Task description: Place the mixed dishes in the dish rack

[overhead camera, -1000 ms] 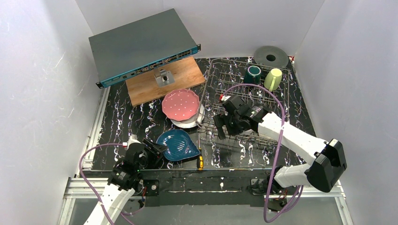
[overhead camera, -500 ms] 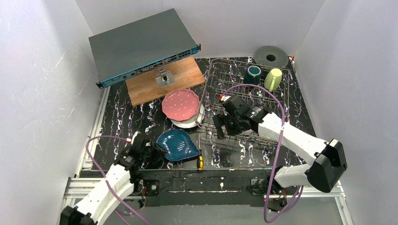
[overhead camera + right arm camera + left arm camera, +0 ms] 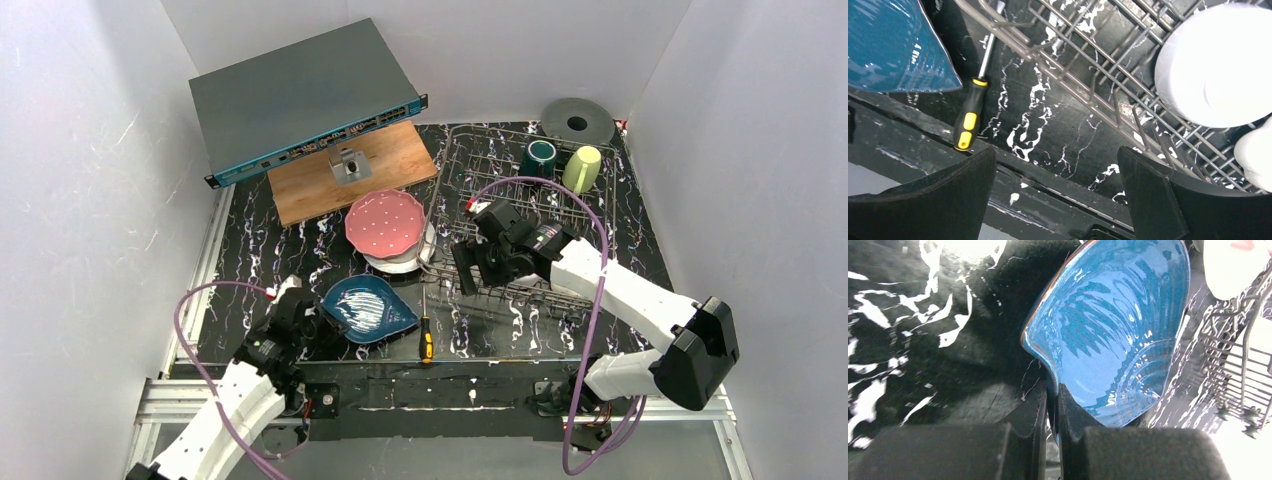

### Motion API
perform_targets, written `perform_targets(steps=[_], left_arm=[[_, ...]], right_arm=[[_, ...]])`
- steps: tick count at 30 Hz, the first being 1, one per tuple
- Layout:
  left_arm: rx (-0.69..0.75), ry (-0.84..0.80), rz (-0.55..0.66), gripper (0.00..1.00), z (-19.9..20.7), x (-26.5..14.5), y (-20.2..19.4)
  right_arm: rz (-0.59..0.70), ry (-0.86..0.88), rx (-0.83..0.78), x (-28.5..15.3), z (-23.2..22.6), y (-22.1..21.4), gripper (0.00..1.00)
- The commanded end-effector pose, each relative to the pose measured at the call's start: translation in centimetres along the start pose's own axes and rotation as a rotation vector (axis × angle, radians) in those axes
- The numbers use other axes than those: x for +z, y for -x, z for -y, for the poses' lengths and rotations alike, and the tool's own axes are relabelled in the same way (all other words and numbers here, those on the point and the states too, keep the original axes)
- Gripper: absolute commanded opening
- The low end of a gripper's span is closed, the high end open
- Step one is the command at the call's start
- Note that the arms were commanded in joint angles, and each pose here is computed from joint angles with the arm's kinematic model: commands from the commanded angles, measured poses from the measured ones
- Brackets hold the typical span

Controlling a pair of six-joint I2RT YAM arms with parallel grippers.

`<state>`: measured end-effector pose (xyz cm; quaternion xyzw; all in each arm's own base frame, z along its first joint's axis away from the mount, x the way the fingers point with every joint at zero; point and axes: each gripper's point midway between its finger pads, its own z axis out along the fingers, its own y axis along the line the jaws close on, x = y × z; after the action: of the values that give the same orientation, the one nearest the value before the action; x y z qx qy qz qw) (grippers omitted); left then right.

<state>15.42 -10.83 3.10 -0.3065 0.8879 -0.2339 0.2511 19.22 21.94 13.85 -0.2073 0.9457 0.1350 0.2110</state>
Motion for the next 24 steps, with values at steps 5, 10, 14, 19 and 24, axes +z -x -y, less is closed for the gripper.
perform_targets(steps=[5,10,14,19,24], left_arm=[[0.170,-0.083,0.163,0.00,3.7,-8.9,4.3],[0.262,-0.224,0.203,0.00,6.9,-13.6,5.1],[0.332,-0.282,0.177,0.00,9.0,-15.8,5.1],[0.388,-0.296,0.133,0.00,10.3,-16.6,5.0],[0.385,-0.340,0.102,0.00,11.1,-16.8,4.3]], right_arm=[[0.071,0.226,0.016,-2.0,-4.9,3.4,0.98],[0.125,0.444,0.015,-3.3,-8.7,4.7,0.98],[0.158,0.618,0.002,-5.7,-11.7,6.2,0.98],[0.241,0.757,-0.042,-8.8,-14.2,7.5,0.98],[0.220,0.848,-0.003,-9.3,-16.6,8.1,0.97]])
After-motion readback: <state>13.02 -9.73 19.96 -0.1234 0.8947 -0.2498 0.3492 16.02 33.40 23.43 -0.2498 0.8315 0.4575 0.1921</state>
